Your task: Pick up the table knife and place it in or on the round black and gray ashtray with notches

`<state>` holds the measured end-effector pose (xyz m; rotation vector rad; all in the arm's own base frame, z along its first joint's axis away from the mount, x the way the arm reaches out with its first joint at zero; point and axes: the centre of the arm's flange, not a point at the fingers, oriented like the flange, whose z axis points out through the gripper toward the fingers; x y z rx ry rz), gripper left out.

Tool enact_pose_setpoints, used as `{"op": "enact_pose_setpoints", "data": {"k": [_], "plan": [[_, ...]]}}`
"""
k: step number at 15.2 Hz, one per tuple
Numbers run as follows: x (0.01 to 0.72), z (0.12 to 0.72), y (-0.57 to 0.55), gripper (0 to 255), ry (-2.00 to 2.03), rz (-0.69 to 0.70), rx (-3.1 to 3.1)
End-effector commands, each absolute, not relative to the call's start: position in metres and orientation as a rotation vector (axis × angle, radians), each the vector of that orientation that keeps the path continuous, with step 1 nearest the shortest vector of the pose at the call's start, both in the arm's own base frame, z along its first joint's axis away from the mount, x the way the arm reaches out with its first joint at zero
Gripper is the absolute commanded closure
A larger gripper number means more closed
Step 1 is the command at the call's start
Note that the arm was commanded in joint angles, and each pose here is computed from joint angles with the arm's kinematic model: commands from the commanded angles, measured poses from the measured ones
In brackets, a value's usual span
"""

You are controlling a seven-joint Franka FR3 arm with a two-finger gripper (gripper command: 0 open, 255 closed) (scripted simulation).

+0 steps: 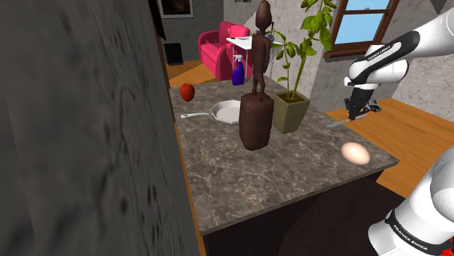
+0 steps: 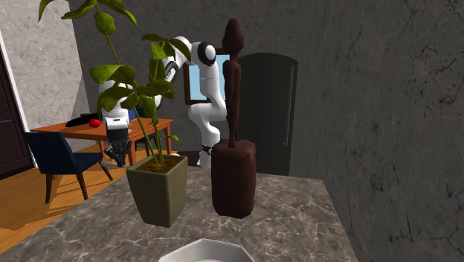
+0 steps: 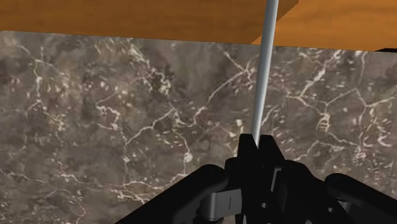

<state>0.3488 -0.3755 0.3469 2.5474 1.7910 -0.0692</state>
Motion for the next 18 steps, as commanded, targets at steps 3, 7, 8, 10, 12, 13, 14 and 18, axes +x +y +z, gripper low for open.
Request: {"op": "enact_pose_setpoints", "data": {"k": [3,7,8,10,12,13,14,18], "plan": [[0.348,0.332,-0.375,255,1.79,-0.069,2.547],[0.348,0.332,-0.375,255,1.79,-0.069,2.547],[0.348,0.332,-0.375,255,1.79,-0.069,2.547],[0.348,0.332,-0.375,255,1.79,-0.069,2.547],[0.348,0.332,-0.375,0,1.79,-0.069,2.547],[0.348,0.332,-0.375,0,1.79,-0.069,2.547],[0.348,0.332,-0.375,0,1.79,-0.069,2.547],[0.348,0.358,-0.374,0,1.79,-0.069,2.547]]}}
